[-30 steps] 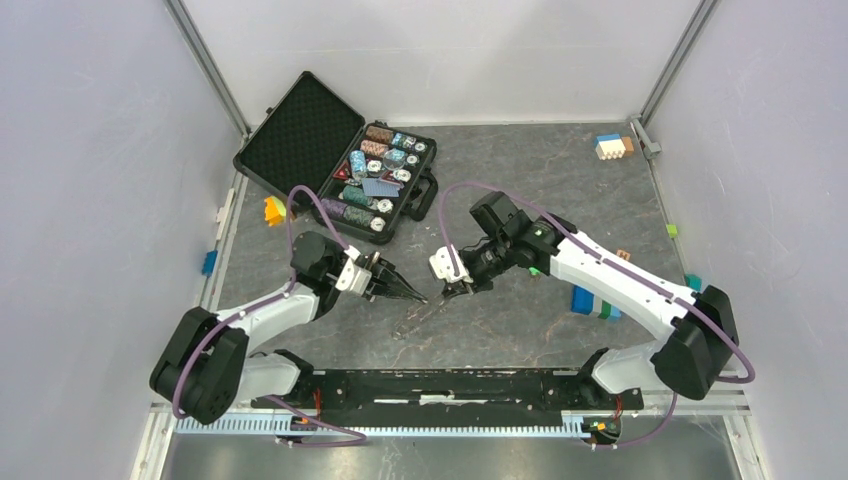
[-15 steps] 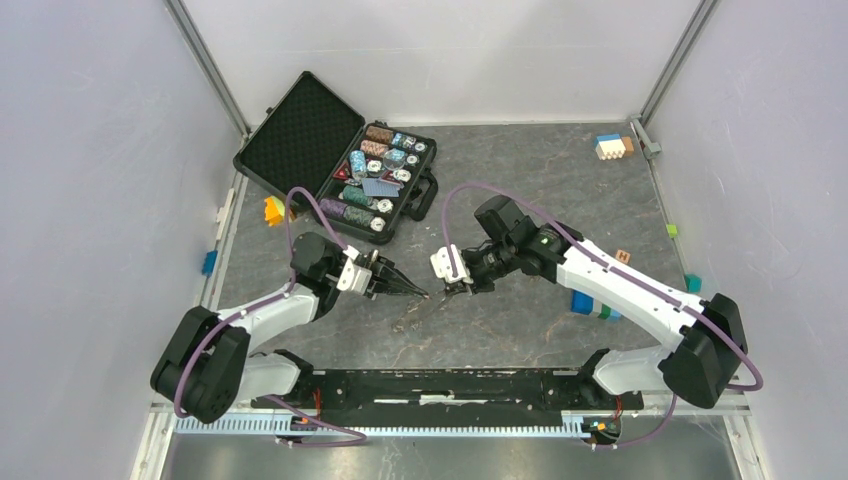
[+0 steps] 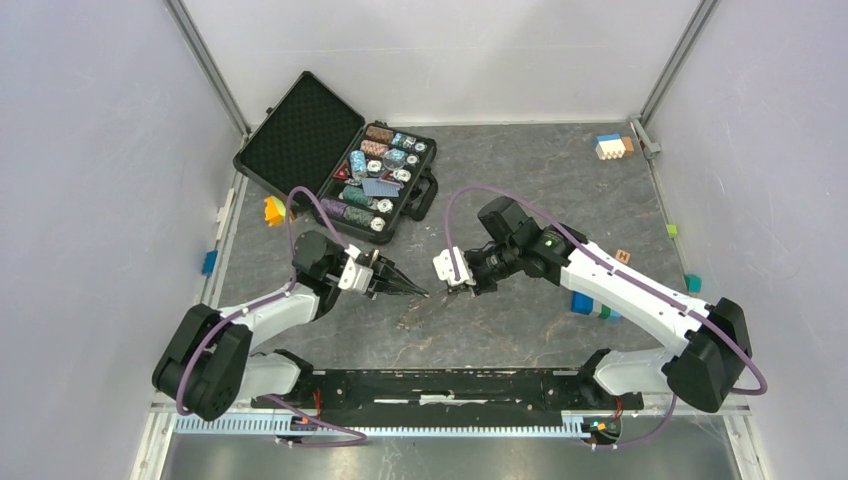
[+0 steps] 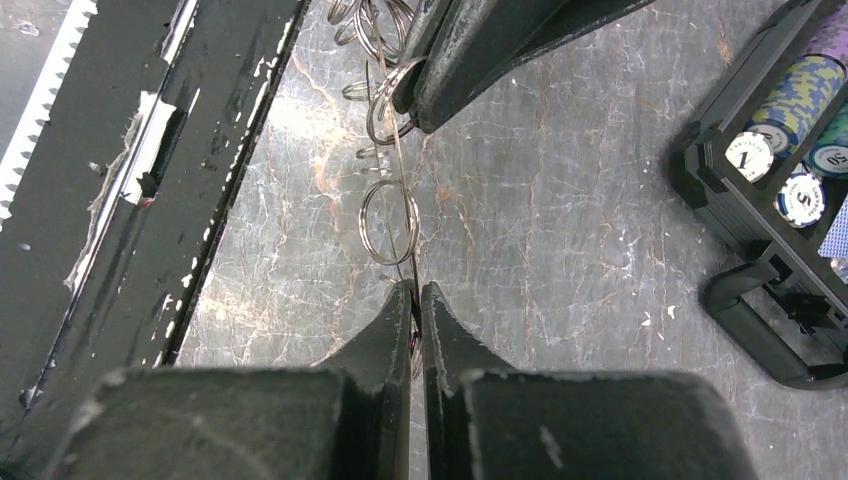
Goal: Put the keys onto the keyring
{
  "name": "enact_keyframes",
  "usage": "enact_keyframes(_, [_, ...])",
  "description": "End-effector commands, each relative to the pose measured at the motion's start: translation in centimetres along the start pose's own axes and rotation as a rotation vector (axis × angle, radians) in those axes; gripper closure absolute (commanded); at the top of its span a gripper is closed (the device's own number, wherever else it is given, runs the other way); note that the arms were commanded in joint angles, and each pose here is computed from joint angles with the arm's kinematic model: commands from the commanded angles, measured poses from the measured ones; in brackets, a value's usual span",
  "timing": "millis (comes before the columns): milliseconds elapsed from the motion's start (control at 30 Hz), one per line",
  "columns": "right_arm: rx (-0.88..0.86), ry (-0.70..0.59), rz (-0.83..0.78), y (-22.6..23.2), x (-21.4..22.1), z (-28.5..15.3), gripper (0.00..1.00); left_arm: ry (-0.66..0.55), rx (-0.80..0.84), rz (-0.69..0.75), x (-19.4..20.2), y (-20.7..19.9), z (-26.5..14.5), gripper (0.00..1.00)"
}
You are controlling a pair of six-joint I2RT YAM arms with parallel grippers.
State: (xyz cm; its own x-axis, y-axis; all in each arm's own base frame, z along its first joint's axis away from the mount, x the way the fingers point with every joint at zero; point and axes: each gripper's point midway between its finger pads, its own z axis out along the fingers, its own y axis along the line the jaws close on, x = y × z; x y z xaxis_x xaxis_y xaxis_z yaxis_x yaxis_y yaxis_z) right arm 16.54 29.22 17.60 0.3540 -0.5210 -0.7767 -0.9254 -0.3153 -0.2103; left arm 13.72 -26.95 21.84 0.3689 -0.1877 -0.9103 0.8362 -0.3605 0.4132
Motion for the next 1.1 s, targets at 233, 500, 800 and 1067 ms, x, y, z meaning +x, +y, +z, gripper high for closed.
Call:
enact_keyframes(233, [0.101,0.058,-0.041,-2.0,0.2,-1.3,1.00,0.003,0.017,0.000,0.6,-0.1,-0.1,0.98])
enact_keyframes(500, [0.135,0.094,-0.066,-3.5,0.0,-1.8,1.00,0.000,0.047,-0.024,1.0,-0.5,0.0,0.98])
enact_keyframes(800, [0.102,0.124,-0.085,-3.4,0.9,-1.4,1.00,-0.012,0.111,0.056,0.3,-0.8,0.0,0.98])
enact_keyframes(1067, [0.033,0.127,-0.027,-2.0,2.3,0.1,0.98,-0.009,0.096,0.070,0.2,-0.4,0.0,0.98])
